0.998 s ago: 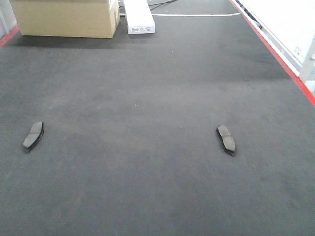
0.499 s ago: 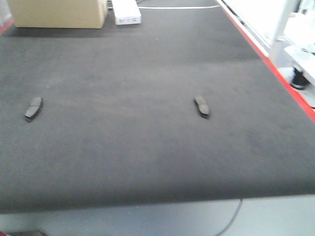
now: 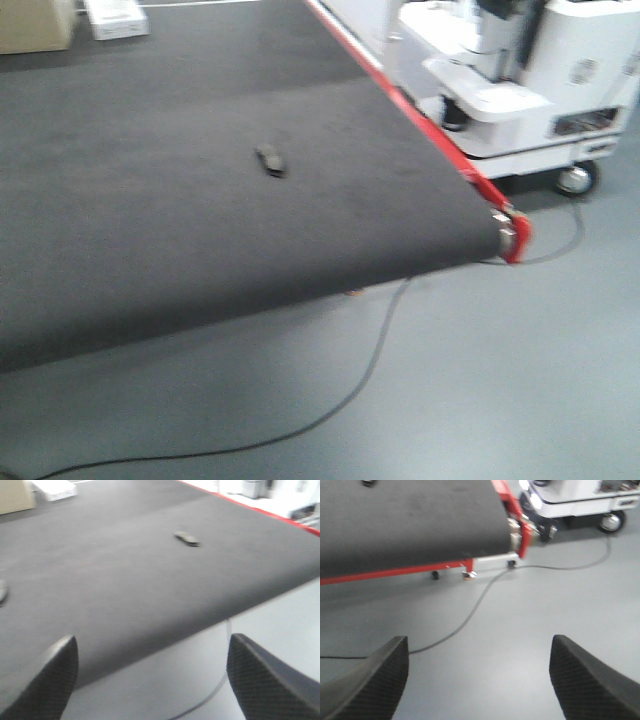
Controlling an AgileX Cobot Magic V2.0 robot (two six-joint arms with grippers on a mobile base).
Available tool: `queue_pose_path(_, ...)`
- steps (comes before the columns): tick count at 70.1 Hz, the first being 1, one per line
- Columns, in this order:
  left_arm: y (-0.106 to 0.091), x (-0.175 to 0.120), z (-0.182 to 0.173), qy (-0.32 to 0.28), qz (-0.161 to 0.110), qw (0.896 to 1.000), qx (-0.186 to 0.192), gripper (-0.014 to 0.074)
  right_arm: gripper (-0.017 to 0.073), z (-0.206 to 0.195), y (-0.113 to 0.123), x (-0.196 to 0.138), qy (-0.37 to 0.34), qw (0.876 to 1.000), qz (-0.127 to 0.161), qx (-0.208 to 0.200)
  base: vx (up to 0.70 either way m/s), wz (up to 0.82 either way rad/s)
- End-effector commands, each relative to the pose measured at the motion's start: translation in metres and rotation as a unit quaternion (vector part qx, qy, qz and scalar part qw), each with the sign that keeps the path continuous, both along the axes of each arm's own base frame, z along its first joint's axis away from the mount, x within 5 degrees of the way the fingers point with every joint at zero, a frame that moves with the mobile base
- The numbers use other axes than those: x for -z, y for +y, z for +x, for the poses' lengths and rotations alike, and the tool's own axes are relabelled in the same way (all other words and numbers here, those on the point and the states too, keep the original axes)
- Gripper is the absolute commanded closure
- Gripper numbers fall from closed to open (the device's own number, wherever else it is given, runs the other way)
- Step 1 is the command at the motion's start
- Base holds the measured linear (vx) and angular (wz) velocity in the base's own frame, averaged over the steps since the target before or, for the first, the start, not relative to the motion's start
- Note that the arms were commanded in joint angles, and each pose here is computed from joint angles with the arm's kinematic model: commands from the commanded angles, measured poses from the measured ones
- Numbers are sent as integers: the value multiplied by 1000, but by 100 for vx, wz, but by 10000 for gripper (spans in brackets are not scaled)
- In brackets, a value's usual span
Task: Move and align brake pads A on conveyor
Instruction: 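Back away and turn the base from the conveyor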
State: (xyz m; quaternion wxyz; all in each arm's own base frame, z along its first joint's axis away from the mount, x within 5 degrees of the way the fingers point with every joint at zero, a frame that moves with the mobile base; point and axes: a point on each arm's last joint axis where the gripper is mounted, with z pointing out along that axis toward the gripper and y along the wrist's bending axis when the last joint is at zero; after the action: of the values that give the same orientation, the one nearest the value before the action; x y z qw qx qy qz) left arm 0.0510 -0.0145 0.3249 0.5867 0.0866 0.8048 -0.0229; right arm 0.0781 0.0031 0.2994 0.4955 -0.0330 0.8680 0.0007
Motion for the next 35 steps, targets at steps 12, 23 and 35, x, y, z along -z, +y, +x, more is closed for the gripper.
queue_pose_path(12,0,-13,2,-41,-11,999,-4,8,-6,3,-1,-13,-40,999,-6,3,-30,-46)
queue_pose_path(23,0,-13,2,-41,-11,999,-4,8,-6,3,-1,-13,-40,999,-6,3,-31,-47)
queue_pose_path(35,0,-13,2,-41,-11,999,-4,8,-6,3,-1,-13,-40,999,-6,3,-32,-50)
